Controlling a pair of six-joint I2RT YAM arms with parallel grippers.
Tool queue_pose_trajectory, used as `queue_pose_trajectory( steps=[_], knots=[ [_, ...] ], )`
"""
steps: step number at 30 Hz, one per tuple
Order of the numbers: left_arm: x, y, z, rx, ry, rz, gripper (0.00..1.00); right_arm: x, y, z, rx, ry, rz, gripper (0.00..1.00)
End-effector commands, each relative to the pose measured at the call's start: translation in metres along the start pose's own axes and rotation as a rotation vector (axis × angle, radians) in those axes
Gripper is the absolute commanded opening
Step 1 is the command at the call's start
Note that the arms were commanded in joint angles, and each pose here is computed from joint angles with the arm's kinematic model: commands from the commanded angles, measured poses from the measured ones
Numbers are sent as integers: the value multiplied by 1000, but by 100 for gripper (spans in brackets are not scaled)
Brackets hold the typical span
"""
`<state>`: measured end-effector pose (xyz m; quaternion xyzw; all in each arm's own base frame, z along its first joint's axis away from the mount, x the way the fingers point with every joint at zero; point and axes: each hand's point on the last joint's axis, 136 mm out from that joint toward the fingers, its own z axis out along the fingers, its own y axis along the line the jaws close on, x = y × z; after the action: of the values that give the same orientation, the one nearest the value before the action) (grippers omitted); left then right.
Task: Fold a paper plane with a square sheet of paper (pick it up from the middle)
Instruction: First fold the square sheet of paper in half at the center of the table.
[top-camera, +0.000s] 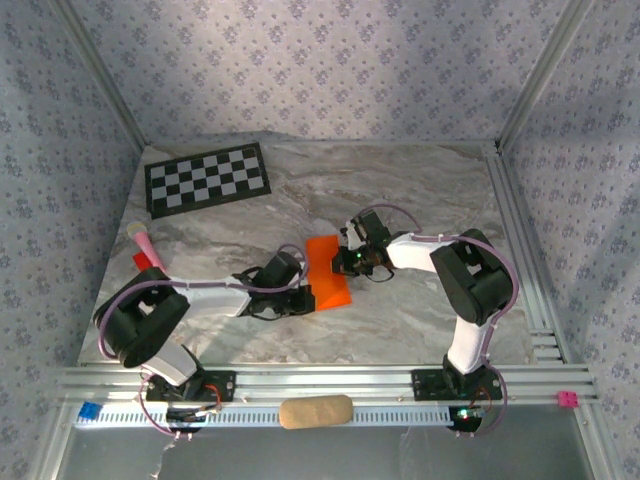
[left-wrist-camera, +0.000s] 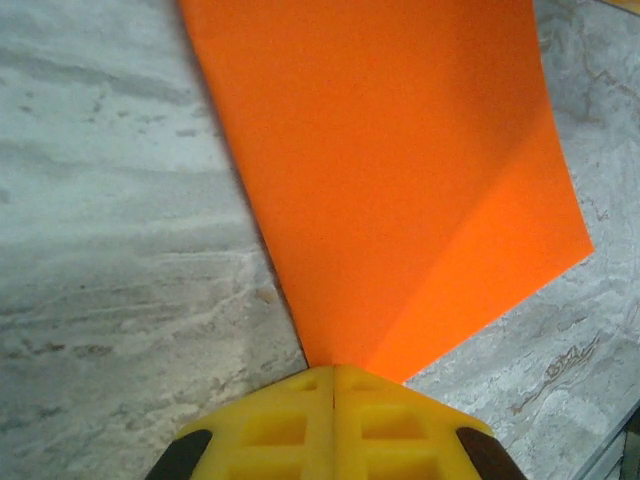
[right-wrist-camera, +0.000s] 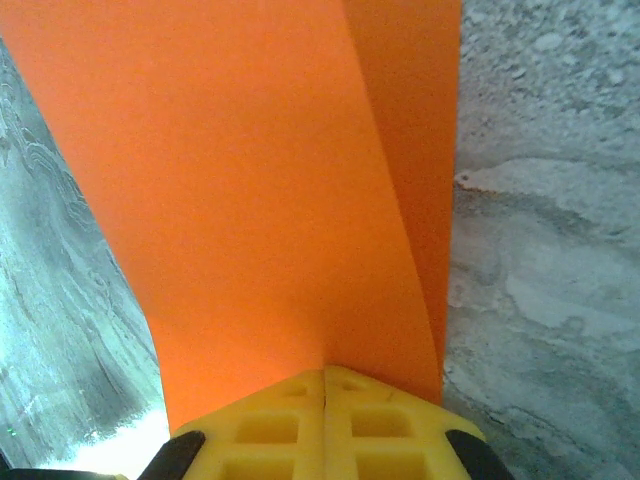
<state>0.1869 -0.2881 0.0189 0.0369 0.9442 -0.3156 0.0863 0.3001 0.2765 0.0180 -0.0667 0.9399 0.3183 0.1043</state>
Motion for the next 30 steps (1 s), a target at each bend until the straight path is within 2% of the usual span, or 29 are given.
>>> queue_pose_trajectory(
  steps=[1, 5, 8, 12, 17, 20, 30],
  knots=[
    [8, -3, -5, -25, 29, 47, 4, 57, -61, 9, 227, 158, 107, 0],
    [0, -12, -14, -15, -9, 53, 4, 57, -60, 9, 225, 157, 107, 0],
    [-13, -18, -26, -12, -84, 41, 5, 56, -59, 8, 223, 155, 105, 0],
    [-30, -27, -30, 47, -145, 1, 5, 55, -59, 7, 226, 151, 105, 0],
    [-43, -45, -19, 133, -133, -26, 4, 56, -59, 7, 224, 151, 106, 0],
    [-43, -46, -12, 136, -109, -28, 5, 57, -60, 8, 225, 153, 107, 0],
    [-4, -10, 9, 52, 8, -35, 4, 57, -62, 10, 229, 152, 111, 0]
  ],
)
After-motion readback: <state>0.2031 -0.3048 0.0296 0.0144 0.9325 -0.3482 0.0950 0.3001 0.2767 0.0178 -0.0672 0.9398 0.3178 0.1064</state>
